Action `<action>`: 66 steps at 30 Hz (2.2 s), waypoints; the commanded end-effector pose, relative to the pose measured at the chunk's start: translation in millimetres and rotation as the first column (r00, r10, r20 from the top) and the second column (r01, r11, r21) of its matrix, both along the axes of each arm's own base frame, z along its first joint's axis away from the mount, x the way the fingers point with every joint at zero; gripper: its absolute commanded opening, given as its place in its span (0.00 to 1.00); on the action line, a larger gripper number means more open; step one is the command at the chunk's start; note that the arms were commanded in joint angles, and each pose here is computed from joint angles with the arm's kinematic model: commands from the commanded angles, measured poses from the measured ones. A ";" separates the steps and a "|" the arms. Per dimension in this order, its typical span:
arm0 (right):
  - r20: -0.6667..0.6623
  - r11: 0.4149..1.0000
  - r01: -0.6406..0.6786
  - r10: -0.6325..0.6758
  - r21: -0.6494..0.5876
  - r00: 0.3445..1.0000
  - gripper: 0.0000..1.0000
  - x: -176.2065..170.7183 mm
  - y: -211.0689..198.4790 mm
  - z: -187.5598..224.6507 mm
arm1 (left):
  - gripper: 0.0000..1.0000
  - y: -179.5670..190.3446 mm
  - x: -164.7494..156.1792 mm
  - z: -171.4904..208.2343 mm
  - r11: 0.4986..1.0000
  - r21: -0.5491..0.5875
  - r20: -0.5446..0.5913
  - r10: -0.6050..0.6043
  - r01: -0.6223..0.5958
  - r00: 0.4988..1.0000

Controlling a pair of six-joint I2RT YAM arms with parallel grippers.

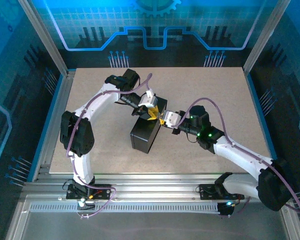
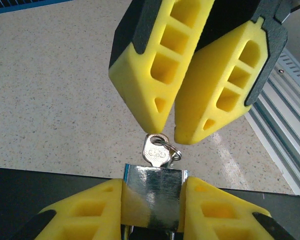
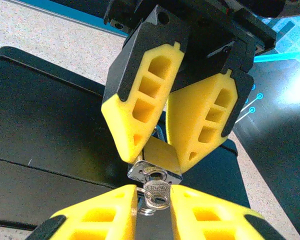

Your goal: Unlock the padlock with the key

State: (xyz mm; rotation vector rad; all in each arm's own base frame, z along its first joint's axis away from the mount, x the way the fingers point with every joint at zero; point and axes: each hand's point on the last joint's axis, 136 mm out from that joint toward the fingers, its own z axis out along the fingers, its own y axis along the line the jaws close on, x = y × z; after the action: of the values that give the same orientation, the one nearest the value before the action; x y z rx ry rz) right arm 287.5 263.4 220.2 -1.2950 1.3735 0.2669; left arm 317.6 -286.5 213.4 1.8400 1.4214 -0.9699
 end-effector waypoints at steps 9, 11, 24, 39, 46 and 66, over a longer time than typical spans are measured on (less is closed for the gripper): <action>0.058 0.998 -0.001 0.005 -0.069 0.998 0.27 6.8 3.8 2.0 | 0.03 -5.8 -9.1 19.0 0.997 -0.071 -0.025 -0.031 0.029 0.999; 0.057 0.997 0.000 0.004 -0.082 0.998 0.27 7.5 3.9 -0.2 | 0.03 -5.9 -9.1 18.5 0.997 -0.072 -0.025 -0.032 0.030 0.999; 0.066 0.997 -0.034 0.038 -0.071 0.997 0.18 6.9 14.1 8.8 | 0.03 -7.0 -9.8 19.9 0.996 -0.080 -0.033 -0.036 0.033 0.999; -0.254 0.984 -0.050 0.093 0.171 0.963 0.01 -5.8 21.6 34.7 | 0.03 -9.3 -12.9 22.4 0.995 -0.090 -0.026 -0.046 0.043 0.999; -0.488 0.944 0.072 0.100 0.321 0.867 0.00 1.3 26.8 46.6 | 0.03 -13.6 -15.7 23.0 0.994 -0.098 -0.029 -0.059 0.056 0.998; -0.695 0.921 0.244 0.039 0.304 0.718 0.00 16.0 16.4 23.5 | 0.26 -16.2 -13.8 29.4 0.994 -0.097 -0.019 -0.044 0.042 0.999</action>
State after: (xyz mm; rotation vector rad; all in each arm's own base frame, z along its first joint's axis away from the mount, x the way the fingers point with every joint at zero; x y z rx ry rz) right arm 296.9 272.3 210.9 -0.7752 2.0090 0.9335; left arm 320.3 -277.8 212.5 1.8255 1.4905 -0.9661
